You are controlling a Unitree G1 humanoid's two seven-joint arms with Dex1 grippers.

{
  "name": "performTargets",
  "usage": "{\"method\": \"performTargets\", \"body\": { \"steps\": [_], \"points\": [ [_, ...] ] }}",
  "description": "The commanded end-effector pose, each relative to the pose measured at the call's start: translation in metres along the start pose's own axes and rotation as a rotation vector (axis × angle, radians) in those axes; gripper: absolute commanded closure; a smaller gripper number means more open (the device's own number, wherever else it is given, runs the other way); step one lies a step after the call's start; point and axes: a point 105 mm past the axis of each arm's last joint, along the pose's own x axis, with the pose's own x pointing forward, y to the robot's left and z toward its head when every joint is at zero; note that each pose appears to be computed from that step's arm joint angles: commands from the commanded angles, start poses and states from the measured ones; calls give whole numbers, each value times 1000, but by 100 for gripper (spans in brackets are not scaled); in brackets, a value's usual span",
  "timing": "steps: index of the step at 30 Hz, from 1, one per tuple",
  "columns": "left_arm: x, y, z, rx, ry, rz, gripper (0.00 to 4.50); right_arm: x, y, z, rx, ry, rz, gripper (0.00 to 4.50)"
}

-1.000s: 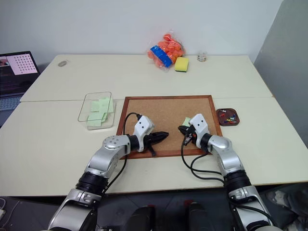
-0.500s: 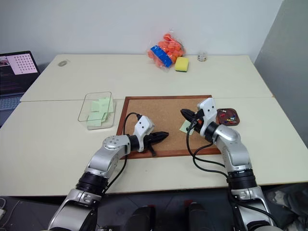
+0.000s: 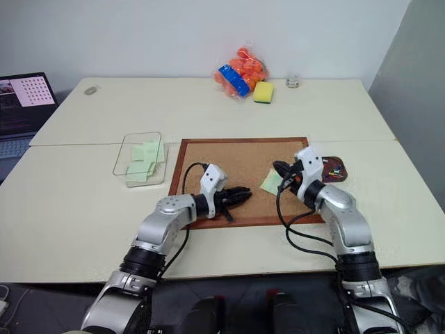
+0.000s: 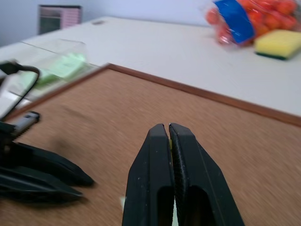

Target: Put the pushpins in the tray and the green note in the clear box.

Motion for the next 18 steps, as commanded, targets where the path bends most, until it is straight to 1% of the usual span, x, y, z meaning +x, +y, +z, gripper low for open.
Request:
{"method": "performTargets", "body": {
  "steps": [1, 2, 3, 6, 9, 11, 12, 15, 18],
  "points": [
    [2, -8, 30, 20, -88, -48, 278, -17, -39, 20, -46, -59, -197, 450],
    [3, -10, 35, 27, -103, -59, 251, -22, -55, 18, -49, -46, -271, 450],
    [4, -11, 39, 33, -116, -67, 239, -26, -68, 17, -52, -34, -328, 450],
    [6, -14, 50, 78, -143, -75, 176, -31, -92, 11, -51, 10, -428, 450],
    [9, -16, 57, 153, -155, -71, 116, -28, -106, 4, -37, 49, -470, 450],
    [11, -17, 63, 189, -171, -62, 90, -25, -111, 1, -25, 65, -480, 450],
    [11, -17, 64, 230, -166, -57, 59, -23, -113, 0, -12, 72, -485, 450],
    [12, -15, 63, 319, -157, -24, 3, -18, -120, -6, 20, 89, -507, 450],
    [11, -13, 61, 343, -154, -4, 3, -13, -123, -9, 31, 98, -516, 450]
  ]
}}
